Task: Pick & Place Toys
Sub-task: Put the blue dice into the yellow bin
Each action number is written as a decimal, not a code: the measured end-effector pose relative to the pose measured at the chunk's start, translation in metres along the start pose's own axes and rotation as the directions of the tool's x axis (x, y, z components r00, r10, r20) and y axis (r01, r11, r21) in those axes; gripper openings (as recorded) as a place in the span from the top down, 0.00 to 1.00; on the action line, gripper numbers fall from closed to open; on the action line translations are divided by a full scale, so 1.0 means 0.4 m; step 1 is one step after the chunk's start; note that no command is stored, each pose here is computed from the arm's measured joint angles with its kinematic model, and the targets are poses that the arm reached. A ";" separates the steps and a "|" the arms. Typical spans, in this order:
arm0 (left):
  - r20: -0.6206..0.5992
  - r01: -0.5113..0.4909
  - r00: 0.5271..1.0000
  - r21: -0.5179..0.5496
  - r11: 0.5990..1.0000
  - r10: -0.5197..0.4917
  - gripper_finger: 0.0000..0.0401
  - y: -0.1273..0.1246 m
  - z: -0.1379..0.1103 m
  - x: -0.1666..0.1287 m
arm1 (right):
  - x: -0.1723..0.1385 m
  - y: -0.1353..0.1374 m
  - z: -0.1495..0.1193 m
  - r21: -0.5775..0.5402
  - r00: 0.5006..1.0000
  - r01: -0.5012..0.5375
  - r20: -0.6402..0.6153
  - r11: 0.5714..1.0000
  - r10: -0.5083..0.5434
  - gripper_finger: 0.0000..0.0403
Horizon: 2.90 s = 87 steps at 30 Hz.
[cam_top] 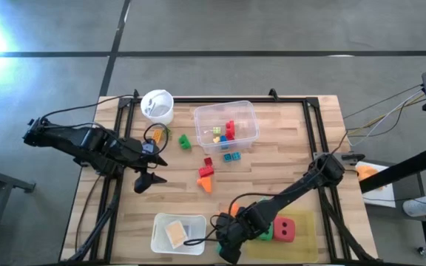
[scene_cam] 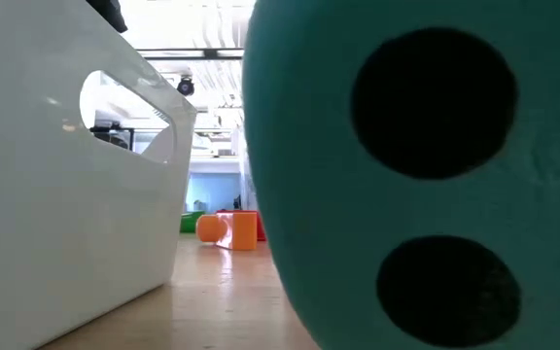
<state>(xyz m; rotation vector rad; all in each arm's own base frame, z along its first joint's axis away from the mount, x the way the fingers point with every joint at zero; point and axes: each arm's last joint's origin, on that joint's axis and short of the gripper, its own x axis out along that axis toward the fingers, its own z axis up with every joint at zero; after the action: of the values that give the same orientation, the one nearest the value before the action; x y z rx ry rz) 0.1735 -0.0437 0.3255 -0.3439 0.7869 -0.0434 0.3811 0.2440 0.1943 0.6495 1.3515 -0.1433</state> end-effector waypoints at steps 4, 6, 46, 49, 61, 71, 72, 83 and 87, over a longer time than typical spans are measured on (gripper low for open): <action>-0.003 -0.001 1.000 0.000 1.000 0.001 0.18 0.000 -0.001 0.000 | -0.027 0.003 0.001 0.008 0.999 -0.009 0.041 1.000 0.008 0.89; -0.003 -0.001 1.000 0.000 1.000 0.001 0.18 0.000 -0.001 0.000 | -0.038 0.005 0.000 0.014 0.998 -0.011 0.056 1.000 0.010 0.89; -0.002 -0.001 1.000 -0.001 1.000 0.001 0.18 0.000 -0.001 0.000 | -0.459 -0.089 -0.123 0.082 0.993 -0.020 0.119 0.996 0.010 0.98; -0.003 -0.001 1.000 -0.001 1.000 0.001 0.18 0.000 -0.001 0.000 | -0.476 -0.092 -0.148 0.070 0.996 -0.044 0.079 0.997 0.039 0.98; 0.012 0.005 1.000 0.001 1.000 -0.005 0.18 -0.001 0.003 0.000 | -0.515 -0.166 -0.284 0.002 1.000 -0.011 -0.006 1.000 0.011 0.98; 0.033 -0.033 0.999 -0.057 0.998 0.035 0.18 0.002 0.004 0.000 | -0.515 -0.260 -0.411 0.030 0.997 -0.057 -0.040 0.998 0.059 0.98; 0.035 -0.036 0.999 -0.067 0.997 0.038 0.18 0.002 0.005 0.000 | -0.512 -0.268 -0.417 0.024 0.997 -0.062 -0.043 0.998 0.063 0.98; 0.046 -0.049 0.997 -0.120 0.992 0.055 0.18 0.004 0.006 0.000 | -0.449 -0.324 -0.452 -0.021 0.987 -0.155 -0.057 0.988 0.153 0.98; 0.047 -0.048 0.997 -0.137 0.989 0.055 0.18 0.004 0.006 0.000 | -0.427 -0.342 -0.456 -0.021 0.981 -0.184 -0.066 0.983 0.182 0.98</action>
<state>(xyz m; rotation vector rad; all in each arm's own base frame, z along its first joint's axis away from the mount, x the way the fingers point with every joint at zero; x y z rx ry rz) 0.1751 -0.0416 0.3267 -0.4521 0.7504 0.0680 0.1215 0.1797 0.2925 0.7579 1.3453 0.0444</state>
